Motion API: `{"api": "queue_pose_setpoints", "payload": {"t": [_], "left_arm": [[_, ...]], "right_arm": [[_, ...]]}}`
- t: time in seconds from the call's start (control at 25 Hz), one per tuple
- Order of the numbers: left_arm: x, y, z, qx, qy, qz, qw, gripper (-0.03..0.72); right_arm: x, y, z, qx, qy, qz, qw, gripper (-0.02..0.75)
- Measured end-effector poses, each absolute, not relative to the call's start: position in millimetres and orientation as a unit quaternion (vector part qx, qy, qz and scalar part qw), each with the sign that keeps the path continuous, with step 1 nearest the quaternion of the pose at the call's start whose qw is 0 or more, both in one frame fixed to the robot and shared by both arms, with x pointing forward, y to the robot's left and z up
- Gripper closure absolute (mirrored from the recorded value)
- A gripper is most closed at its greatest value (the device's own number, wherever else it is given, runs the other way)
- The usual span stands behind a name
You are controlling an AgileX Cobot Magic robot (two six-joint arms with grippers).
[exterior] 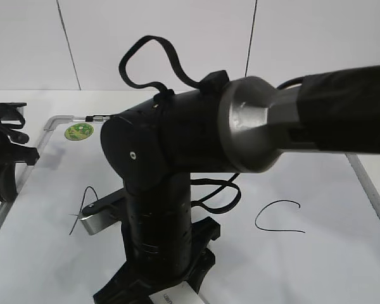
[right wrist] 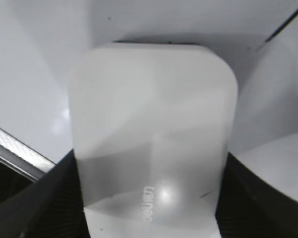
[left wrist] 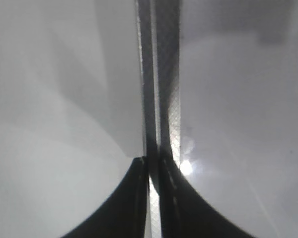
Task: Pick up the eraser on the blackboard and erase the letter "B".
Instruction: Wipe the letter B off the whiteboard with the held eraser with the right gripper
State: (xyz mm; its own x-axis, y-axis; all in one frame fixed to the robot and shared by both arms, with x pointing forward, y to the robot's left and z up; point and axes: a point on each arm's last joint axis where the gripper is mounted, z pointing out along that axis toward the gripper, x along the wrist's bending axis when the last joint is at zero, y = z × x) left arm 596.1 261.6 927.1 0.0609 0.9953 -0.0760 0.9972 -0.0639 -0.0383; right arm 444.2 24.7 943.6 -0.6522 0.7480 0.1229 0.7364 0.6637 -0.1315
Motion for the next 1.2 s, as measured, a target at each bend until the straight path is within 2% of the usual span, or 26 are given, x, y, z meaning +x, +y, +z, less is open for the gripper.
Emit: {"api": "queue_pose_setpoints", "payload": {"t": [0.48, 1.0, 1.2], "left_arm": [[597.3, 262.0, 927.1, 0.728, 0.685, -0.037, 0.018, 0.652], [598.4, 261.2, 927.1, 0.726, 0.687, -0.035, 0.025, 0.652], [598.9, 261.1, 927.1, 0.725, 0.687, -0.034, 0.027, 0.652]], "right_arm": [[458.3, 23.4, 940.2, -0.421, -0.902, 0.062, 0.072, 0.217], [536.6, -41.4, 940.9, -0.543, -0.836, 0.039, 0.077, 0.217], [542.1, -47.0, 941.3, -0.551, -0.830, 0.037, 0.076, 0.217]]}}
